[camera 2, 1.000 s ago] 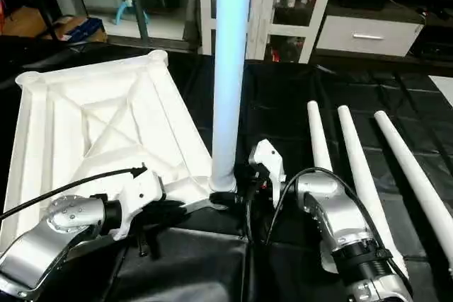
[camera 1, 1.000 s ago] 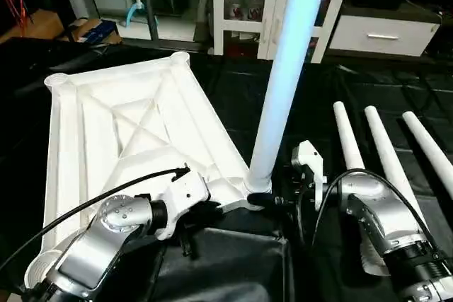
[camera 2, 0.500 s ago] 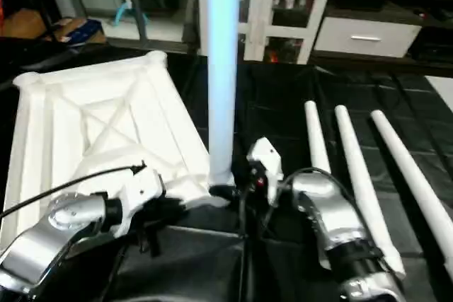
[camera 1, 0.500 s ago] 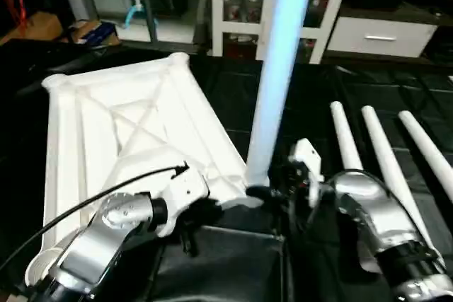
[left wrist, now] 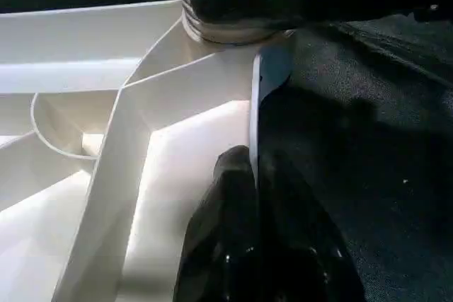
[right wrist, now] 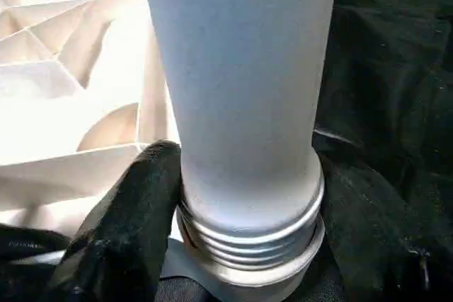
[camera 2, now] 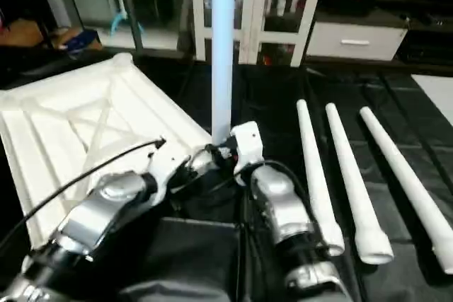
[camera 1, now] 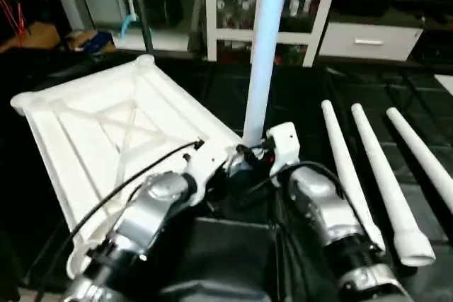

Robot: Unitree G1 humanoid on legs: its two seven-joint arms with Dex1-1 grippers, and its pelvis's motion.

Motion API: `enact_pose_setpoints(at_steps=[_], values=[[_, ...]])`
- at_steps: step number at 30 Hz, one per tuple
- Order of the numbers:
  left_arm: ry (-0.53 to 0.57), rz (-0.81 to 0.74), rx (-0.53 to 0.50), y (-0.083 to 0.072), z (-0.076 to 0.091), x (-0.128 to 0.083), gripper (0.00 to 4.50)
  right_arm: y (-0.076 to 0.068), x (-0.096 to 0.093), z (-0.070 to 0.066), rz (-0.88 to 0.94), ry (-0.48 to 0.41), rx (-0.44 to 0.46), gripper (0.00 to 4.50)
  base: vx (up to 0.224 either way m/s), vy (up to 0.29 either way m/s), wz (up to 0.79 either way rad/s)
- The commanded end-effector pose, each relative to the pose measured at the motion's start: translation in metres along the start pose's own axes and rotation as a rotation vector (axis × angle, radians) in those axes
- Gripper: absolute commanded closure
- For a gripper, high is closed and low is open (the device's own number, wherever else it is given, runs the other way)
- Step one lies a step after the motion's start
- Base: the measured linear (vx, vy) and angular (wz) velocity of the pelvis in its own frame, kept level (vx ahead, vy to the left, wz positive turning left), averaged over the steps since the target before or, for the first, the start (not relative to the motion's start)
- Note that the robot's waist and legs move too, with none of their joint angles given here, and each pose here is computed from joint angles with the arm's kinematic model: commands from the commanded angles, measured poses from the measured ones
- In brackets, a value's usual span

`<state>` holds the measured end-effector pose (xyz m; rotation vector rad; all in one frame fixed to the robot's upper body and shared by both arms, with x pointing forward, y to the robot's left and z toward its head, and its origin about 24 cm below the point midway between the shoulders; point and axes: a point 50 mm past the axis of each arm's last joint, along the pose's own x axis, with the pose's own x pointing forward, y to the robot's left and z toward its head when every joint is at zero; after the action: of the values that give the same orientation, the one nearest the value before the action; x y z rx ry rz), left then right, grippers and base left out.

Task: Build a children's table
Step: Rotate leg to tighten

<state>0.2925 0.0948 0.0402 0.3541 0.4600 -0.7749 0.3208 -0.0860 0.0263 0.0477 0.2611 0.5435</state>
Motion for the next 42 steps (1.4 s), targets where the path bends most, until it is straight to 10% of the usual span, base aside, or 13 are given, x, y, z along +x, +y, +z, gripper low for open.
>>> enact_pose_setpoints(at_steps=[1,12,18,30,42], values=[[0.024,0.009,0.015,-0.001,-0.002,0.003,4.5,0.02,0.004,-0.007,0.123,0.03,-0.017,1.86,0.0,0.0,0.0],[-0.017,-0.163,0.087,-0.005,-0.018,-0.023,4.5,-0.007,-0.018,0.024,0.308,-0.085,0.012,0.61,0.01,-0.004,0.0],[-0.003,-0.303,0.136,-0.009,-0.036,-0.049,4.5,-0.017,-0.049,0.021,0.575,0.013,-0.077,0.05,0.063,-0.018,0.02],[-0.082,-0.356,0.18,-0.005,-0.031,-0.066,4.5,-0.018,-0.07,0.014,0.714,0.102,-0.153,0.05,0.0,0.0,0.0],[-0.108,-0.367,0.189,-0.004,-0.013,-0.062,3.41,-0.015,-0.071,0.018,0.717,0.09,-0.159,0.0,0.0,0.0,0.0]])
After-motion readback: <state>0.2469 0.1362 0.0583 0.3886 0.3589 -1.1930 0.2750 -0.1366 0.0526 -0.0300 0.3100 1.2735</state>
